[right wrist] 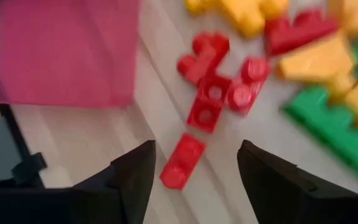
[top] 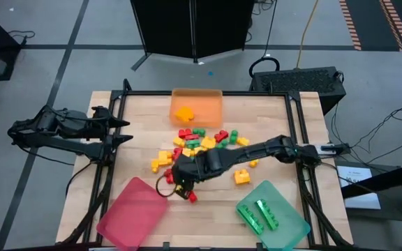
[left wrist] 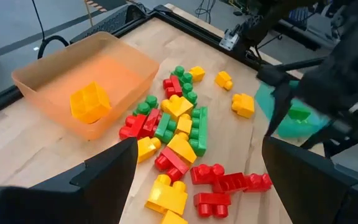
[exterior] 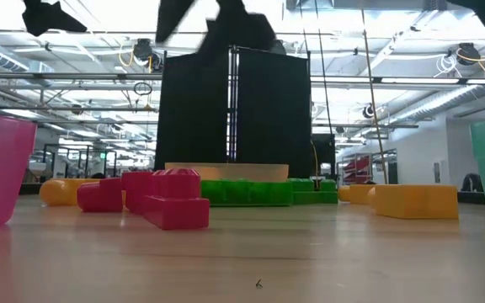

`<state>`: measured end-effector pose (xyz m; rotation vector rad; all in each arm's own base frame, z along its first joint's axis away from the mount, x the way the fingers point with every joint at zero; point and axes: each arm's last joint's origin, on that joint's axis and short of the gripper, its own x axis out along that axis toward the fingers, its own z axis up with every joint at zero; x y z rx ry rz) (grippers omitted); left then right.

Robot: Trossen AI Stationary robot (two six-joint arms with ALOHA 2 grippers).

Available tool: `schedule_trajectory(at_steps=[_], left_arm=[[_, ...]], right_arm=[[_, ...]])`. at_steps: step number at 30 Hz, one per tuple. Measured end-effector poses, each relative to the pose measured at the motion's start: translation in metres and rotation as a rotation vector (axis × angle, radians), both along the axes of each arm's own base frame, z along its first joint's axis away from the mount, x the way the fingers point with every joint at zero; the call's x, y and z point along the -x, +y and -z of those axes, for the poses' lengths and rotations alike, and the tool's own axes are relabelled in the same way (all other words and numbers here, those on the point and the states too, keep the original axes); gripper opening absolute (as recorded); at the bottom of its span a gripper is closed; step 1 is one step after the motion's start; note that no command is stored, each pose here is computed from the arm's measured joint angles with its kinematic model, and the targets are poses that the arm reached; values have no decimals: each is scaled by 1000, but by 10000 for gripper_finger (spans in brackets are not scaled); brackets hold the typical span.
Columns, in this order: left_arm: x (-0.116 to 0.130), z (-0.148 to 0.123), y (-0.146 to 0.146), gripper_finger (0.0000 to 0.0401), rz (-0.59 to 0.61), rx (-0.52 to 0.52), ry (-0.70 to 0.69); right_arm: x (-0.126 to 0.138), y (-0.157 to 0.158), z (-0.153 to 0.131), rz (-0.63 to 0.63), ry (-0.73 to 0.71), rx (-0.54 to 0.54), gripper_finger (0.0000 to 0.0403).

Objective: Sort blocks
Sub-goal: Put the red 2 stud game piece into the pink bin

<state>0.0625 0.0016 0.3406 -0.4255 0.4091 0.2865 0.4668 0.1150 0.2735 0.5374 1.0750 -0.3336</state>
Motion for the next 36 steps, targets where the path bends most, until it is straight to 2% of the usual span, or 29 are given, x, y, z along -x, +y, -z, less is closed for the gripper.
schedule_trajectory(at_steps=[8, 12, 14, 19, 23, 28, 33, 36], left_arm=[[0, 0, 0, 345, -23, 48, -10], [0, 0, 0, 345, -29, 65, -12], [0, 0, 0, 345, -27, 67, -13], [0, 0, 0, 345, -38, 90, -18], [0, 0, 0, 345, -38, 90, -17], [0, 0, 0, 345, -39, 80, -16], [0, 0, 0, 345, -41, 79, -15], [0, 0, 0, 345, -42, 78, -15]], right_arm=[[-4, 26, 62, 96, -24, -112, 249], [4, 24, 90, 180, 34, -89, 249], [6, 22, 101, 197, 38, -72, 249], [2, 22, 121, 225, -59, -136, 249], [10, 21, 134, 265, -13, -132, 245], [16, 19, 140, 237, 23, -103, 204], [18, 15, 140, 210, 49, -76, 116], [18, 14, 141, 208, 60, -72, 114]])
